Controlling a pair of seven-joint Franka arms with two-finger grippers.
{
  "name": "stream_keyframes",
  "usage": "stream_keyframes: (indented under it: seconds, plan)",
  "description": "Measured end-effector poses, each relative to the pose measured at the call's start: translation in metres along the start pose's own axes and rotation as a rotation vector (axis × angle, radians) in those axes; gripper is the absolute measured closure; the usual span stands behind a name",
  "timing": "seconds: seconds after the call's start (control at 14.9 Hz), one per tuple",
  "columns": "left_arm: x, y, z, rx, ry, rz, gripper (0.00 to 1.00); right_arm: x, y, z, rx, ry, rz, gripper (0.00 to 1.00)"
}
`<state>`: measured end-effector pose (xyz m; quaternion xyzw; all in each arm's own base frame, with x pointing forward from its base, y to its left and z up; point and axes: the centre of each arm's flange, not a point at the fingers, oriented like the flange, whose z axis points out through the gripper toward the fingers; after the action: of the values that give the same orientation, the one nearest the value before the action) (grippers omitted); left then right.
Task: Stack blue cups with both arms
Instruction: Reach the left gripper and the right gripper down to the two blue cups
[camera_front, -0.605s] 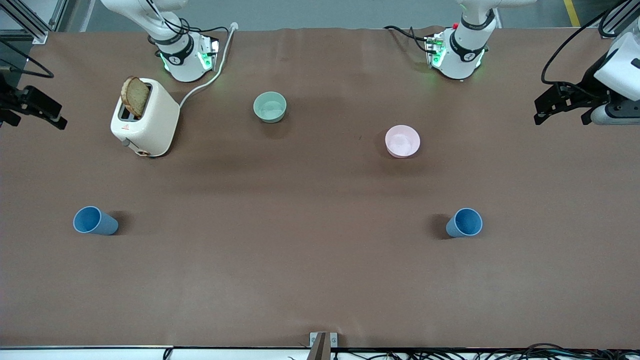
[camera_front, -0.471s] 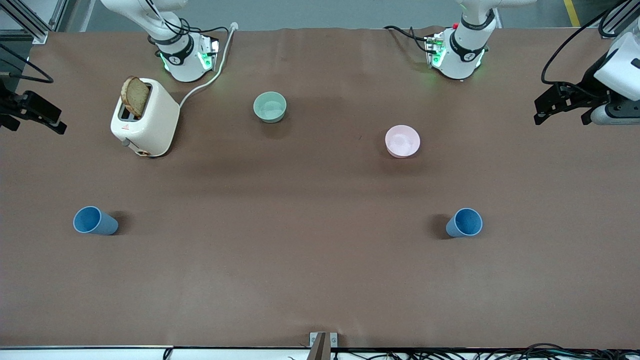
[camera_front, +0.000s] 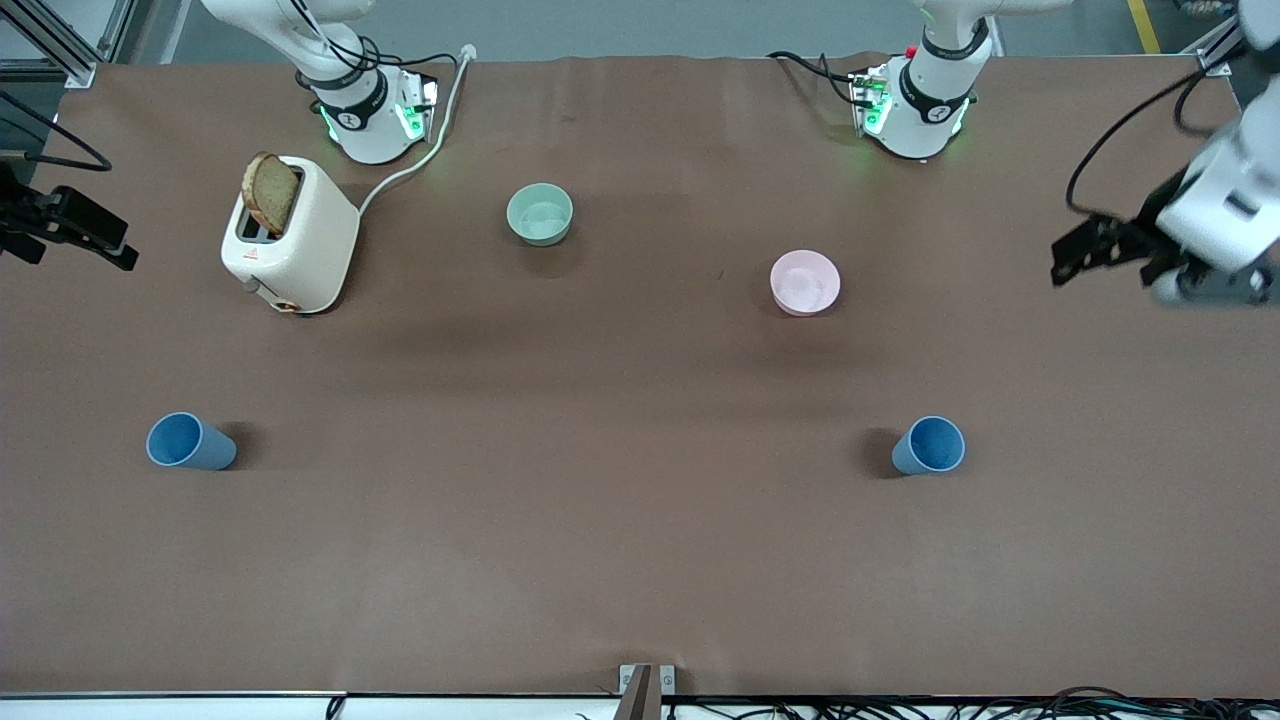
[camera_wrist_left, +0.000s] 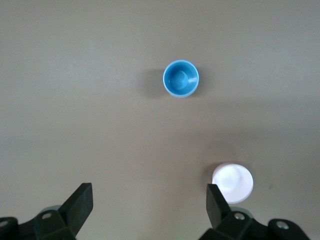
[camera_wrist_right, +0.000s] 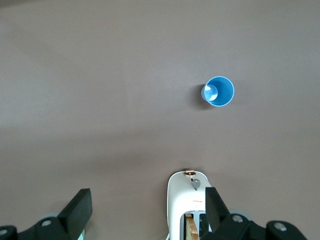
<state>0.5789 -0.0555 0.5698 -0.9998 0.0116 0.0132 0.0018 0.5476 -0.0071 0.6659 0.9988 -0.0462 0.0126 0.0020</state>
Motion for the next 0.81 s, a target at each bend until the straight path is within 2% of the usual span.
stream_keyframes:
  seconds: [0.2, 0.34, 0.54, 0.67, 0.74, 0.81]
  plan:
    - [0.048, -0.012, 0.102, -0.012, 0.010, -0.019, 0.00, 0.000, 0.000, 0.005, -0.001, -0.012, -0.001, 0.00]
    - [0.063, -0.015, 0.163, -0.019, 0.018, -0.023, 0.00, 0.001, 0.001, 0.008, -0.001, -0.014, 0.001, 0.00]
    - [0.075, -0.009, 0.216, -0.027, 0.014, -0.015, 0.00, 0.008, 0.020, 0.017, -0.001, 0.009, 0.019, 0.00]
    - [0.080, -0.006, 0.242, -0.030, 0.007, -0.011, 0.04, 0.020, 0.050, 0.040, -0.004, 0.033, 0.012, 0.00]
    - [0.082, -0.003, 0.253, -0.032, 0.005, -0.008, 0.09, 0.028, 0.070, 0.058, -0.007, 0.039, 0.013, 0.00]
    - [0.083, -0.001, 0.265, -0.034, 0.001, -0.005, 0.18, 0.036, 0.090, 0.079, -0.011, 0.035, 0.015, 0.00]
